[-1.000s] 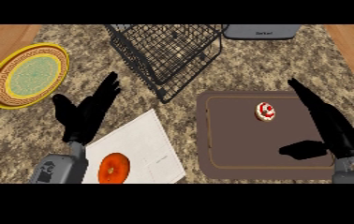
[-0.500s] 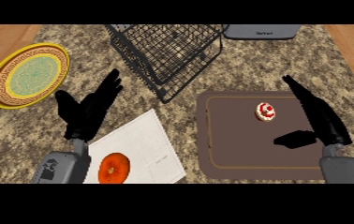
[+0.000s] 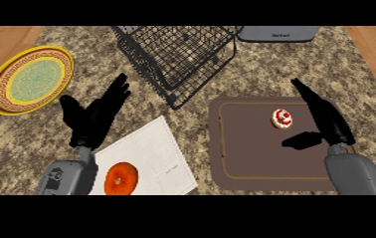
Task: Pick the cupcake from the tray and place it in the tiered basket
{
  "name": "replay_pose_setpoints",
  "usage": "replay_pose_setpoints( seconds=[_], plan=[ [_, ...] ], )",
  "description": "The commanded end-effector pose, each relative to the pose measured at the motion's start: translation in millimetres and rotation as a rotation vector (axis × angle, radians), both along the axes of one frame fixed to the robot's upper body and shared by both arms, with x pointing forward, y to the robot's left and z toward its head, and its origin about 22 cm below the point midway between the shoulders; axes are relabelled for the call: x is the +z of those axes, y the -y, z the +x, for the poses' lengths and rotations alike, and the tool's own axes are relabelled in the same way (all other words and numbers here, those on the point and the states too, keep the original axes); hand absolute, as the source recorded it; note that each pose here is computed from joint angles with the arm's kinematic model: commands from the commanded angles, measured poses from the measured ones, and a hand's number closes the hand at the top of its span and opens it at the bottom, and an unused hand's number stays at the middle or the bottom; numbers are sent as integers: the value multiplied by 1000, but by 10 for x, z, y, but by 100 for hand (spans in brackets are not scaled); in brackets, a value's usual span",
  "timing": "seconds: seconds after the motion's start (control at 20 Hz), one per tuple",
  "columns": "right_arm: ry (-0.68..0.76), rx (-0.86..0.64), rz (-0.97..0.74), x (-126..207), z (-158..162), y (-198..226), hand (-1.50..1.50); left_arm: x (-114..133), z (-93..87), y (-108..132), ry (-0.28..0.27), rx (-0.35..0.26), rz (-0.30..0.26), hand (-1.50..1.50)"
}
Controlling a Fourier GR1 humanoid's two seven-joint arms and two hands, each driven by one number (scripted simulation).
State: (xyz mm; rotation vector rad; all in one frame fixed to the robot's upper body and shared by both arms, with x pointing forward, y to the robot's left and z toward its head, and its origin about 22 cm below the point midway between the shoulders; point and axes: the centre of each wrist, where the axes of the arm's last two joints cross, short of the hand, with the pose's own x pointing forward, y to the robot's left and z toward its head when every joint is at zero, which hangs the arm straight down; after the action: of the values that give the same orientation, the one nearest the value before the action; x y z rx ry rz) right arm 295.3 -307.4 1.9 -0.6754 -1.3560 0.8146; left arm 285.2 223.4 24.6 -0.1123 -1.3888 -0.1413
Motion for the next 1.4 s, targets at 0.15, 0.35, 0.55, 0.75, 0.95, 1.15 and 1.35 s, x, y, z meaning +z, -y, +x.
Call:
replay_pose_setpoints(
  seconds=[0.15, 0.35, 0.55, 0.75, 0.95, 1.15, 1.35],
  plan=[
    [-20, 135, 31, -154, 83, -251, 150, -66, -191, 40, -1, -14, 14, 0],
    [50, 173, 8, -127, 14, -286, 150, 83, -58, -135, -2, -28, 4, 0],
    [72, 147, -1, -60, 26, -448, 150, -6, -148, -27, 9, 9, 6, 0],
    [135, 138, 74, -118, 90, -372, 150, -68, -201, -9, 8, -2, -2, 0],
    [23, 265, -153, 40, 318, -35, 150, 28, -37, 90, -2, -26, 3, 0],
    [-68, 367, -341, 317, 735, 7, 150, -131, -101, 177, -3, -51, 0, 0],
    [-33, 407, -205, 664, 1005, 44, 150, 69, 89, -170, 8, -17, -4, 0]
  ],
)
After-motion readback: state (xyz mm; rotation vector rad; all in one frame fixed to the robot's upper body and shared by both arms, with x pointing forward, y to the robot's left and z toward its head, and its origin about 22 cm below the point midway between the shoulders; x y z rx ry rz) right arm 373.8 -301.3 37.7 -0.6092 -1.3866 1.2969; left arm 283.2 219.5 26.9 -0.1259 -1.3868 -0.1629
